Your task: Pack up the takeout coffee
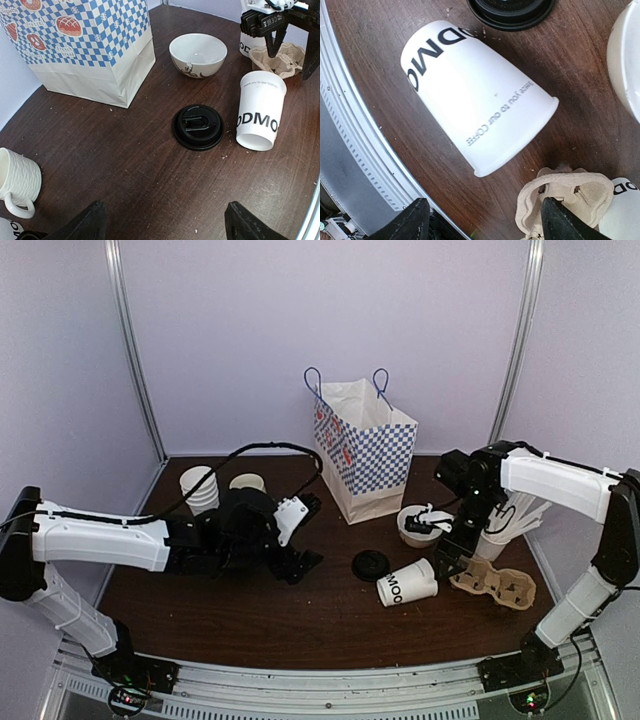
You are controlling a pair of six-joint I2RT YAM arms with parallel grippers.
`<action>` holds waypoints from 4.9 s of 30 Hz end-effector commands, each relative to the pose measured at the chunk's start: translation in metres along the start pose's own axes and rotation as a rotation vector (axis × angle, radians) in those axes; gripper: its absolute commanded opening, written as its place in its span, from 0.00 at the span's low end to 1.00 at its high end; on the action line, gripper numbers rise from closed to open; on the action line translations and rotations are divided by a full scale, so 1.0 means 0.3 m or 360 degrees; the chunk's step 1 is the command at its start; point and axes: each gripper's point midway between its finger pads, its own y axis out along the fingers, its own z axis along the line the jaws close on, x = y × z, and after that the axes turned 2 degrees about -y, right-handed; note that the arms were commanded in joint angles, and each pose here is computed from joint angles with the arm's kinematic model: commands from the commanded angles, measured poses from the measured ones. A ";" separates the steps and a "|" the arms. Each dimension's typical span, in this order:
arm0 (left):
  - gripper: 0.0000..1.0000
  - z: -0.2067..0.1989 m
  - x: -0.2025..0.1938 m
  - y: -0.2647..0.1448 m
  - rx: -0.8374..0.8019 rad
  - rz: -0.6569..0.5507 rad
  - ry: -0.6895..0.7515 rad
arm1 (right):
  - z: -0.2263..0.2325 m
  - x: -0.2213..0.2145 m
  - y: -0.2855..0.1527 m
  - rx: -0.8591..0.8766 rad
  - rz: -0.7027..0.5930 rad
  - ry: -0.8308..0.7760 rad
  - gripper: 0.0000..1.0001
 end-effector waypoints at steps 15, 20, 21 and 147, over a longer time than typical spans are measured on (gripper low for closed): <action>0.86 -0.017 -0.020 0.010 -0.0038 0.0009 -0.0055 | 0.053 0.160 0.116 0.0481 -0.0221 0.0003 0.67; 0.85 -0.021 -0.036 0.022 -0.0047 0.0028 -0.0061 | 0.086 0.173 0.101 0.0565 -0.0282 -0.0031 0.57; 0.86 -0.023 -0.037 0.025 -0.0051 0.0033 -0.0060 | 0.093 0.176 0.098 0.0588 -0.0297 -0.0033 0.54; 0.92 0.207 0.029 -0.145 0.0409 -0.0056 -0.0042 | -0.061 0.488 0.369 -0.0210 0.0055 -0.0538 0.89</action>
